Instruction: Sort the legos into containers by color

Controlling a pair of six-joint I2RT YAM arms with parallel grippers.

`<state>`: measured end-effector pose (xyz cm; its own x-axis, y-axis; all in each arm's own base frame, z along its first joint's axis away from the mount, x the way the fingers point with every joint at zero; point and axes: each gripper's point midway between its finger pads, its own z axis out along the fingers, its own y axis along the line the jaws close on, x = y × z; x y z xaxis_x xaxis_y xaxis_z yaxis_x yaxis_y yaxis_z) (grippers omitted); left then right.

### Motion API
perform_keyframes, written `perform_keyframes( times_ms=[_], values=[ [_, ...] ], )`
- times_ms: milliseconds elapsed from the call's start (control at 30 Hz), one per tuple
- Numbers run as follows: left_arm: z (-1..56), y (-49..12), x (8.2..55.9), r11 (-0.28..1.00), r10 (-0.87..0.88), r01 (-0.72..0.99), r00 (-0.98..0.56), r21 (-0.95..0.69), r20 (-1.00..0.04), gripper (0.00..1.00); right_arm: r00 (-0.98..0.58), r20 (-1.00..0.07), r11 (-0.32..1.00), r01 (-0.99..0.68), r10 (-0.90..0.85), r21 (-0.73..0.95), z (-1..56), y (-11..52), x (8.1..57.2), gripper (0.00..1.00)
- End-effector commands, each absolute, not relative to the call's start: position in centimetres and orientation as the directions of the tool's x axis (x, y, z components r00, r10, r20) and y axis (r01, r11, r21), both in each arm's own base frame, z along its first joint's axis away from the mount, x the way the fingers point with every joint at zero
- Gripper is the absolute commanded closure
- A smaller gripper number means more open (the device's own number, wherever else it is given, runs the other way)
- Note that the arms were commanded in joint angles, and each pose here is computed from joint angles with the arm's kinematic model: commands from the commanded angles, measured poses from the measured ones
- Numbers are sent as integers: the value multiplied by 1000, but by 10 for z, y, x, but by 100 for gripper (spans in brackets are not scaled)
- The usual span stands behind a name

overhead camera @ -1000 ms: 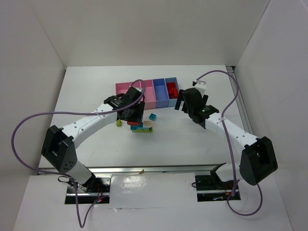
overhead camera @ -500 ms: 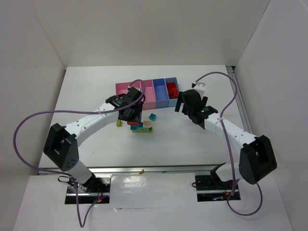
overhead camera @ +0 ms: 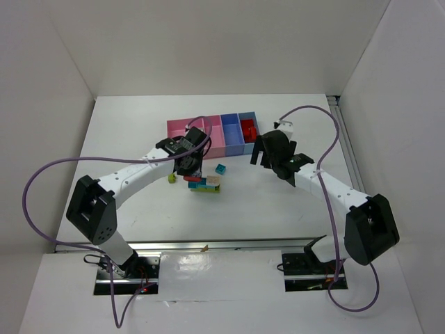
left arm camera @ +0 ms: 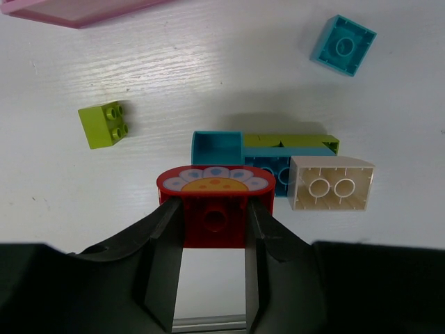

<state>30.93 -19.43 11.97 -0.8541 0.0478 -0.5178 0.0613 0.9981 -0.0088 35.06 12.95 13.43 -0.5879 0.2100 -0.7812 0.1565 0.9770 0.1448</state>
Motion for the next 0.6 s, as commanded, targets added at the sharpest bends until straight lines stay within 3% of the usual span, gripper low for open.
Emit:
perform_keyframes(
  times_ms=[0, 67, 100, 167, 367, 567],
  values=[
    [139, -200, 317, 998, 24, 54, -832, -38, -554, 73, -610, -769, 978, 49, 191, 203, 141, 149, 347, 3],
    [142, -201, 316, 997, 24, 59, -834, -46, -552, 81, -652, -741, 956, -83, 160, 280, 142, 178, 339, 3],
    [141, -200, 315, 997, 27, 58, -838, -41, -545, 92, -672, -726, 943, -128, 146, 308, 142, 190, 332, 3],
    [144, -201, 315, 997, 26, 59, -836, -42, -547, 100, -718, -691, 894, -251, 86, 372, 139, 224, 314, 3],
    [136, -204, 315, 998, 14, 44, -853, -44, -522, 100, -778, -623, 800, -322, 81, 506, 121, 264, 281, 3],
    [136, -204, 315, 998, 5, 36, -853, -49, -522, 100, -785, -607, 685, -374, 125, 625, 124, 292, 278, 3]
  ],
)
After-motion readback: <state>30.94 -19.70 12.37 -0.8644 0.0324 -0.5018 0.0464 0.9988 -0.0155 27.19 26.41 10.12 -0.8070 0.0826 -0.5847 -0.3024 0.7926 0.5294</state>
